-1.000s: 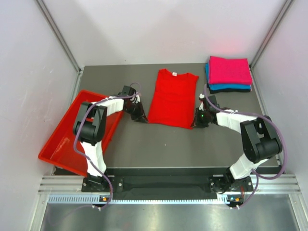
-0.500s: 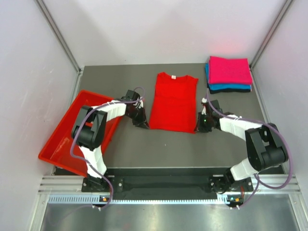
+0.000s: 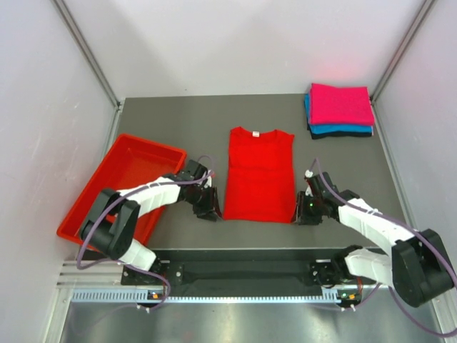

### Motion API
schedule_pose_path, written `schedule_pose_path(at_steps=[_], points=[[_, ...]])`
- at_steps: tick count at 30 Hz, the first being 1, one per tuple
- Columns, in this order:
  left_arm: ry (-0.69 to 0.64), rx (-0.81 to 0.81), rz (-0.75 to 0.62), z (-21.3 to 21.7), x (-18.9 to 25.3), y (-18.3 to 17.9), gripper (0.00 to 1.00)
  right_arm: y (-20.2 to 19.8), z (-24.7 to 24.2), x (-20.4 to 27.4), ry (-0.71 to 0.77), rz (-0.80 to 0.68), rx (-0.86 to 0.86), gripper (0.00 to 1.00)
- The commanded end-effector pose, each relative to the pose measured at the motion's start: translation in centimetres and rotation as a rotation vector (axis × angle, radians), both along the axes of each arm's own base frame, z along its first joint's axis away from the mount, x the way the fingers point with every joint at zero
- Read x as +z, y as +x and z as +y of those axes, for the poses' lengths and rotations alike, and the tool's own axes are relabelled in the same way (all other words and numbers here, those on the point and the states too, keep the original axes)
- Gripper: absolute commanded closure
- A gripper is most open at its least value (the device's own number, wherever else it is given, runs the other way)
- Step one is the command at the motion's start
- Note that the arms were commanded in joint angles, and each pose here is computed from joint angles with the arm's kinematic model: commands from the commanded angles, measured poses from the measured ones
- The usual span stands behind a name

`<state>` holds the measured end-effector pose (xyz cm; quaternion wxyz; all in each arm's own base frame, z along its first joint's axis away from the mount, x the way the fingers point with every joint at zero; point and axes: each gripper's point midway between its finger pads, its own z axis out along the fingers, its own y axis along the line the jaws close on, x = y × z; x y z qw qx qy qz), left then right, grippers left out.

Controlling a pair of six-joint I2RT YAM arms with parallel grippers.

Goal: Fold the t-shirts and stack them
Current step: Fold the tshirt

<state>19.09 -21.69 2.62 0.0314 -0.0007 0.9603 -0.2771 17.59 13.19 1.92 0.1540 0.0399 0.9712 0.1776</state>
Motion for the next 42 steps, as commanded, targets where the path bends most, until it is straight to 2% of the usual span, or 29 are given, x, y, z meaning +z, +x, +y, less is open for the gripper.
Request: schedule_pose_path(at_steps=[1, 6, 11, 15, 24, 27, 28, 29, 30, 36, 42], points=[[-0.049, 0.022, -0.075, -0.5, 2.1, 0.9, 0.61, -0.5, -0.4, 1.0, -0.025, -0.005, -0.053, 0.63], [-0.079, 0.011, -0.090, -1.0, 2.3, 1.6, 0.56, -0.4, 0.0, 0.8, 0.003, -0.006, -0.080, 0.63], [-0.122, -0.009, -0.067, -1.5, 1.6, 1.5, 0.55, -0.7, 0.4, -0.2, 0.026, 0.016, -0.076, 0.64], [-0.129, -0.007, -0.050, -1.6, 0.9, 1.3, 0.55, -1.5, 0.2, -1.0, 0.021, 0.041, -0.081, 0.71], [-0.077, 0.032, 0.001, -0.6, -1.7, 0.4, 0.60, -1.5, -0.4, -1.2, -0.001, 0.024, -0.090, 0.81], [-0.072, 0.020, 0.007, -0.7, -2.3, 0.4, 0.71, -1.2, -0.4, -1.4, -0.004, 0.017, -0.084, 0.90], [-0.073, 0.017, 0.006, -0.8, -2.3, 0.5, 0.77, -1.1, -0.3, -1.3, -0.005, 0.013, -0.078, 0.99], [-0.072, 0.016, 0.011, -0.8, -2.5, 0.5, 0.84, -1.1, -0.4, -1.4, -0.009, 0.015, -0.076, 1.00], [-0.073, 0.016, 0.013, -0.8, -2.5, 0.5, 1.00, -1.1, -0.3, -1.3, -0.007, 0.011, -0.071, 1.00], [-0.039, 0.038, -0.006, 0.0, -1.7, 0.3, 1.00, -1.4, -0.2, -0.8, 0.007, -0.021, -0.056, 1.00], [-0.061, 0.037, -0.029, -0.4, -0.2, 0.0, 1.00, -1.6, -0.6, 0.2, -0.014, -0.058, -0.064, 1.00]])
